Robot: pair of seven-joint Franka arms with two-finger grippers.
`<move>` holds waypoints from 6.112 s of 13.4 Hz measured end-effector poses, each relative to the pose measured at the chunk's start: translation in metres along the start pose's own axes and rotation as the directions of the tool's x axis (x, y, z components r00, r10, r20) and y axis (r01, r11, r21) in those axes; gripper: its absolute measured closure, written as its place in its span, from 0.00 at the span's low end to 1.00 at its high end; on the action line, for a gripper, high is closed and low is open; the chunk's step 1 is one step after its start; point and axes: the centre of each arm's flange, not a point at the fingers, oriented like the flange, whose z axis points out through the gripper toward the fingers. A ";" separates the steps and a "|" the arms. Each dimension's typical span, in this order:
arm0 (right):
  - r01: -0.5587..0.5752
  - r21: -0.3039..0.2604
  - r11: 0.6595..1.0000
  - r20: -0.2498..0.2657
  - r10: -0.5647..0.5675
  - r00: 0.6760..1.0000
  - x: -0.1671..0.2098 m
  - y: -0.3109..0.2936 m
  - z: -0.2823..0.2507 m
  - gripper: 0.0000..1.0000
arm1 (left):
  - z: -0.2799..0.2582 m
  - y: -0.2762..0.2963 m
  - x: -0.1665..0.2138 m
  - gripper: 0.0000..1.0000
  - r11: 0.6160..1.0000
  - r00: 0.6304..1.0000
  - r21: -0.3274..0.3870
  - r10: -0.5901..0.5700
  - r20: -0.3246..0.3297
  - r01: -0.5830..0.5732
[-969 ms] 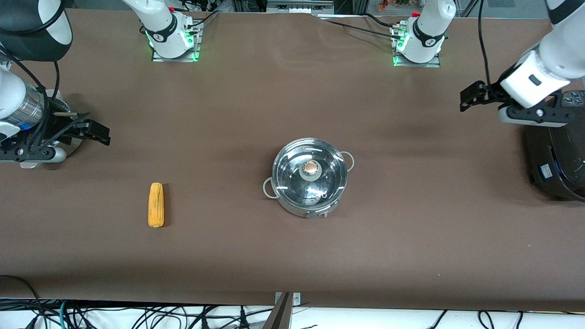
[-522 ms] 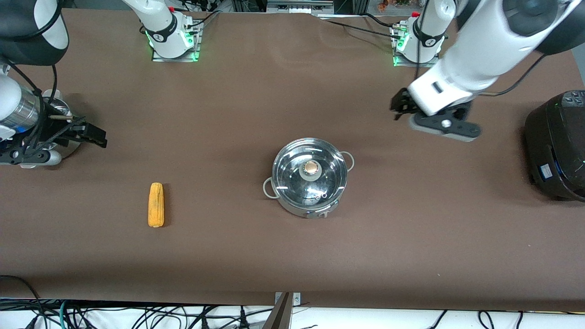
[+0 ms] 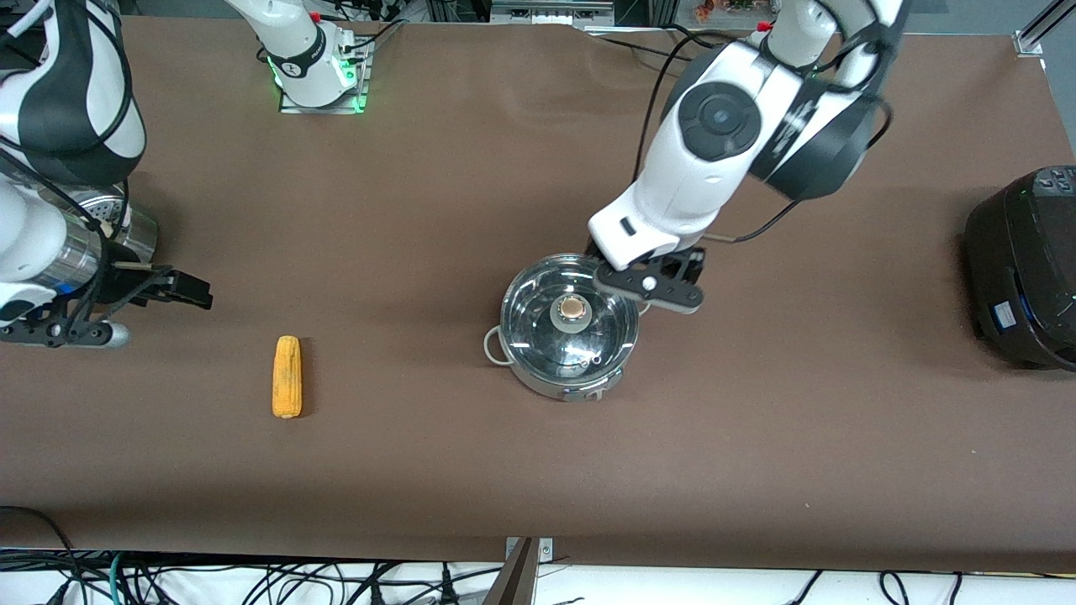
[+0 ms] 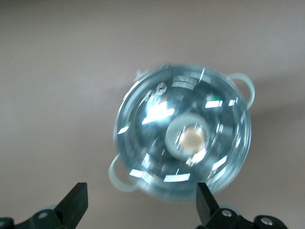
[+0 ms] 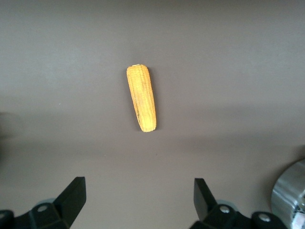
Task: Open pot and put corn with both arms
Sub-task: 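Reach the left gripper to the lid knob while the right gripper reaches the corn, then grasp the lid knob with the left gripper while the right gripper grasps the corn, then lift the lid off the pot while the right gripper carries the corn over it, then set the lid on the table while the right gripper drops the corn in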
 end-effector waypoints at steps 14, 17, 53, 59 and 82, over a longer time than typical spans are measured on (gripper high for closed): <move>0.158 0.001 0.987 -0.093 -0.158 0.983 0.053 -0.025 0.225 0.00 | 0.115 0.059 -0.002 0.03 0.995 0.996 0.027 -0.094 0.001 0.094; 0.174 -0.001 0.985 -0.127 -0.173 0.977 0.052 -0.016 0.251 0.00 | 0.117 0.057 -0.001 0.29 0.995 0.997 0.058 -0.078 -0.014 0.079; -0.115 0.240 0.964 -0.101 0.143 0.985 -0.090 -0.467 0.071 0.72 | 0.153 -0.348 -0.058 0.50 0.991 0.982 0.074 0.099 0.163 -0.112; -0.097 0.250 0.963 -0.176 0.144 0.974 -0.075 -0.495 0.156 0.72 | 0.190 -0.352 -0.086 0.50 0.992 0.982 0.071 0.094 0.162 -0.107; -0.024 0.005 1.000 -0.041 0.024 0.999 0.010 -0.208 -0.044 0.00 | -0.119 -0.308 -0.061 0.00 0.996 0.981 0.015 -0.093 0.168 0.092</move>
